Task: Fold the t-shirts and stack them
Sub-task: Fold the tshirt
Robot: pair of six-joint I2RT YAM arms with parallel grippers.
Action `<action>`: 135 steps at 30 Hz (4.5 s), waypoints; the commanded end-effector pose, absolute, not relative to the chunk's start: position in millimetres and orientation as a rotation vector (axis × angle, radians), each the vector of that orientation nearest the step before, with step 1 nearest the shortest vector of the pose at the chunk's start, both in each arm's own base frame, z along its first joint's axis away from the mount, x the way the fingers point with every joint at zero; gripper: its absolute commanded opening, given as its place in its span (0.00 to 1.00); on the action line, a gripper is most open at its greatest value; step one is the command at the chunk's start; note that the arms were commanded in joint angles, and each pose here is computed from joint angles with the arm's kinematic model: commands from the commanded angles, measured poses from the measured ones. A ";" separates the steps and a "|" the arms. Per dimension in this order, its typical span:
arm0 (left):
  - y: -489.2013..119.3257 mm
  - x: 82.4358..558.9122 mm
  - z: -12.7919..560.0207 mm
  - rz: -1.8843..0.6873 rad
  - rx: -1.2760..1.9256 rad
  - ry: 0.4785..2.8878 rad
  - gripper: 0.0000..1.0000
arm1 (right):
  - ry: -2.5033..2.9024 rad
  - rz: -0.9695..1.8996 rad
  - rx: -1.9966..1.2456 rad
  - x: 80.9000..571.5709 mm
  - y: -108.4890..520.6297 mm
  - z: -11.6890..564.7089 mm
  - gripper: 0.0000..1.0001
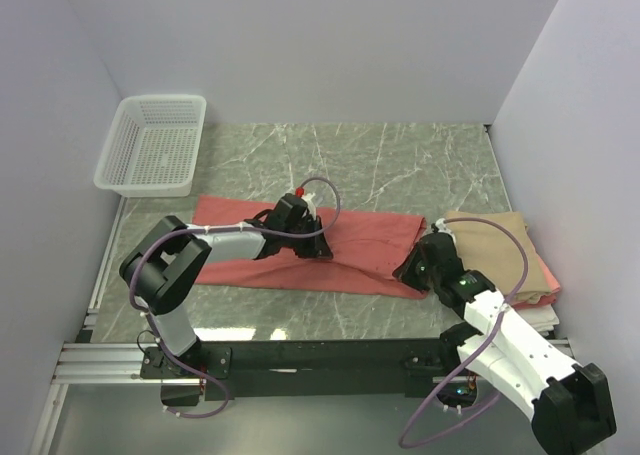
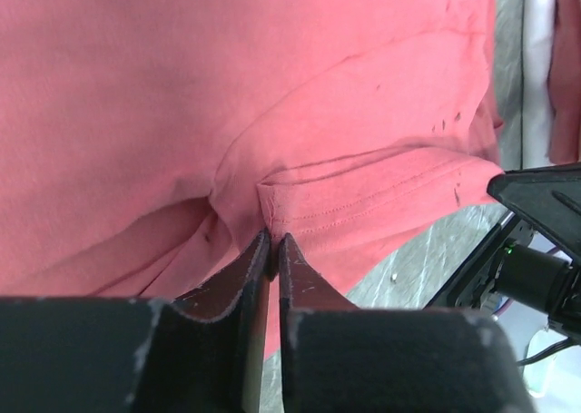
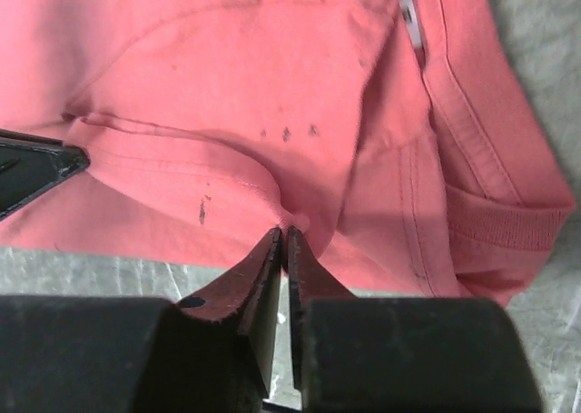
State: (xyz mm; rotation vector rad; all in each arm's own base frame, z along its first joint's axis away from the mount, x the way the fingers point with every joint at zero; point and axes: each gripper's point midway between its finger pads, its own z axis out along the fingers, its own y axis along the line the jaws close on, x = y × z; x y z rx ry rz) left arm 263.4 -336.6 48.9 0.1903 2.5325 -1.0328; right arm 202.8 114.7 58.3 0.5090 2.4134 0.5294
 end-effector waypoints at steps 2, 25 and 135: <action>-342.2 260.9 64.5 -1.095 0.213 2.467 0.17 | 2.436 0.520 0.533 192.1 113.5 47.8 0.19; -350.4 279.3 115.5 -1.019 0.212 2.420 0.16 | 2.333 0.544 0.528 236.8 129.4 105.2 0.27; -174.7 275.9 56.3 -0.288 -0.275 2.499 0.29 | 2.460 0.208 0.587 320.4 169.0 77.8 0.33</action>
